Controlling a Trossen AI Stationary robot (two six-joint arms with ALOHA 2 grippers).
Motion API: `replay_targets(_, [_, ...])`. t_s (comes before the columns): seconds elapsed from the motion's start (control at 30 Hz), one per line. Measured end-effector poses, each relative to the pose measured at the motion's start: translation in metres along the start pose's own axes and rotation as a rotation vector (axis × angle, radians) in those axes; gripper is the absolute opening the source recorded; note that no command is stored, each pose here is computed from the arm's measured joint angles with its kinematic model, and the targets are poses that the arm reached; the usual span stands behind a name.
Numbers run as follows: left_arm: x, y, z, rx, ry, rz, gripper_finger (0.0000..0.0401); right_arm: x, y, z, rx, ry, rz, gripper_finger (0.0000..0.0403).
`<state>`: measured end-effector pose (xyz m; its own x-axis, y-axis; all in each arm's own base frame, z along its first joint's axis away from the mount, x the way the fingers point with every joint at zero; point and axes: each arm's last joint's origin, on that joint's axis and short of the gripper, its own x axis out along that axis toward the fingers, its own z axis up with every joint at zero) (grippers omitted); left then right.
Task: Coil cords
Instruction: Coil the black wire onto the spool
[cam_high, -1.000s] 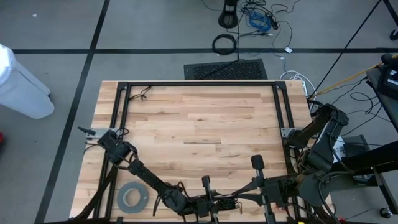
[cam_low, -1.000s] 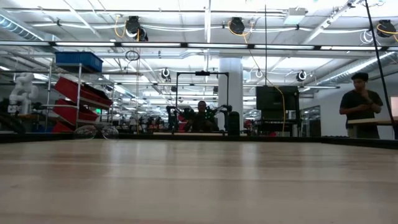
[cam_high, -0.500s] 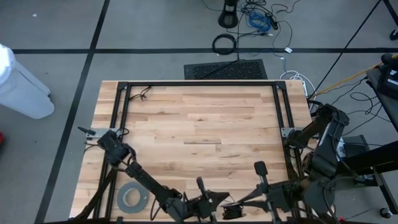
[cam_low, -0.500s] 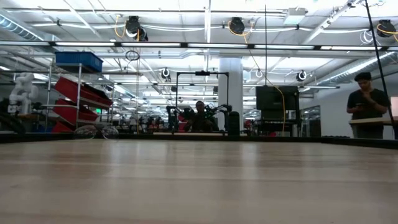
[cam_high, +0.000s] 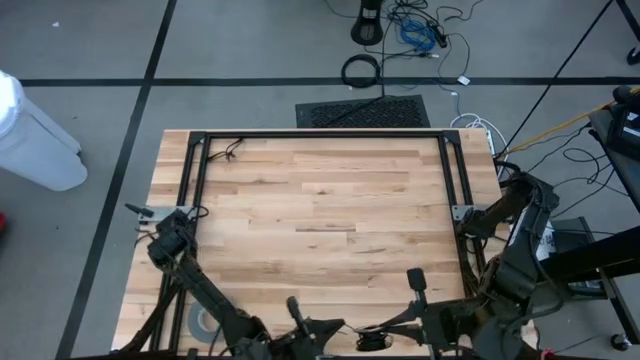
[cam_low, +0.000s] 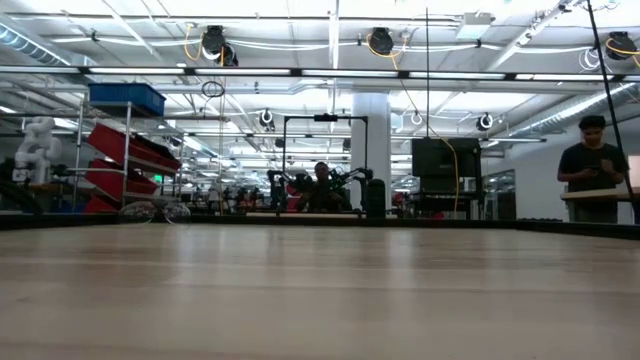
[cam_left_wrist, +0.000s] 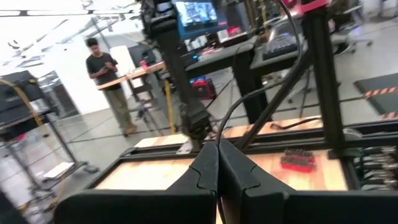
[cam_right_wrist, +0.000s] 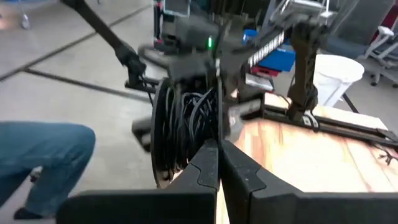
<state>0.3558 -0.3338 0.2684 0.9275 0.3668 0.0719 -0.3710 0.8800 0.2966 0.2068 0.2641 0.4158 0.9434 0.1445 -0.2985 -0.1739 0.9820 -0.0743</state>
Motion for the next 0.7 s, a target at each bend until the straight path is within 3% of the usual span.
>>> replay_targets(0.23, [-0.02, 0.01, 0.016, 0.064, 0.077, 0.089, 0.0001, 0.011, 0.008, -0.01, 0.03, 0.043, -0.004, 0.0])
replay_targets(0.7, [-0.035, 0.02, 0.038, -0.033, 0.054, 0.078, 0.0001, 0.041, 0.022, -0.044, 0.032, 0.172, -0.124, 0.0])
